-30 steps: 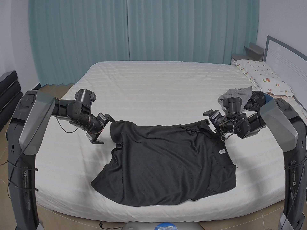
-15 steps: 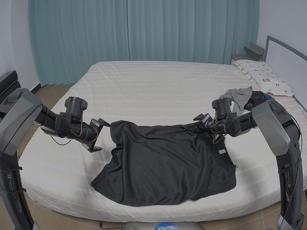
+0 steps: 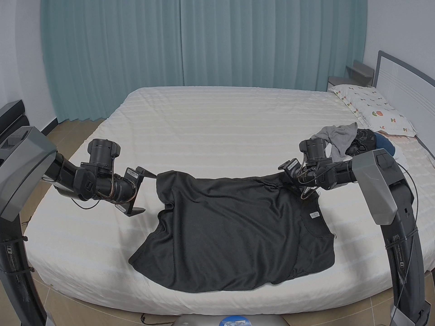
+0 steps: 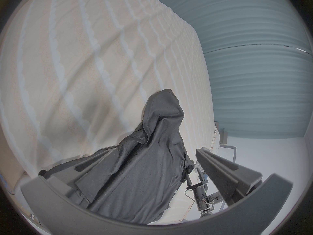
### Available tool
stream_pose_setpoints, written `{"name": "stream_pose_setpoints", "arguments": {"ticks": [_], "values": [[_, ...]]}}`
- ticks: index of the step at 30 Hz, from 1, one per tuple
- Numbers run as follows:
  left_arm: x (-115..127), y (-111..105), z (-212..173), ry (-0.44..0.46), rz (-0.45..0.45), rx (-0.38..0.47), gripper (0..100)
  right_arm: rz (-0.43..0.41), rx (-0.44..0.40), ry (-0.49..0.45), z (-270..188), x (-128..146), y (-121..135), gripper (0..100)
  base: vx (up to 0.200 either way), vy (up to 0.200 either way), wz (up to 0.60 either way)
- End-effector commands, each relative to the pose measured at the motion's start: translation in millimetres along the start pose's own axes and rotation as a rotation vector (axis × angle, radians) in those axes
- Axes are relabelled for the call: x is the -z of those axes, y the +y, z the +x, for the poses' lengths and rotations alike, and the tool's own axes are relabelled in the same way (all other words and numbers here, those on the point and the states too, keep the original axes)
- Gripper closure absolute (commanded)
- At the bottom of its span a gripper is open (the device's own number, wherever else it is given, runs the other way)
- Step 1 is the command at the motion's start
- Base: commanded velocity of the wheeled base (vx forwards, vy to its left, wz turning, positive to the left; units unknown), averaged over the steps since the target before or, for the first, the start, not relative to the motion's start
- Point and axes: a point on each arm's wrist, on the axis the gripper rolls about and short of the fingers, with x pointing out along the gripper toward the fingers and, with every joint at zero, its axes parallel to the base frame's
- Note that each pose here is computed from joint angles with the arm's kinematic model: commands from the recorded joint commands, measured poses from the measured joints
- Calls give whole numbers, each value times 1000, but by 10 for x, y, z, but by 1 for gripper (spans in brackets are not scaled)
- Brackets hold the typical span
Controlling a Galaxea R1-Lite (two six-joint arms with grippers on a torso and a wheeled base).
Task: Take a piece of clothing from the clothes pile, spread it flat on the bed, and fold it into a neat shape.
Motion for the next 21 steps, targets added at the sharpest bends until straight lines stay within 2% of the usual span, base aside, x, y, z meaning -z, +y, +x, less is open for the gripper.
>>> {"name": "stream_pose_setpoints", "arguments": {"ticks": [1, 5, 9, 10, 15, 17, 21], "values": [[10, 24, -4, 0, -3, -6, 0, 5, 35, -42, 176, -43, -136, 100, 0, 0, 0], [13, 23, -13, 0, -3, -4, 0, 9, 33, -52, 179, -80, -157, 100, 0, 0, 0], [22, 38, -5, 3, -4, -10, 0, 15, -34, -98, 156, -148, -76, 100, 0, 0, 0], [25, 47, -4, 4, -5, -12, 0, 17, -95, -142, 142, -205, -15, 100, 0, 0, 0], [32, 52, -2, 5, -6, -14, 0, 0, -233, -247, 45, -366, 154, 100, 0, 0, 0], [32, 60, 8, 6, -7, -17, 0, -45, -274, -285, 28, -413, 183, 100, 0, 0, 0], [43, 56, 11, 9, -5, -16, 0, -170, -279, -322, 153, -353, 76, 100, 0, 0, 0]]}}
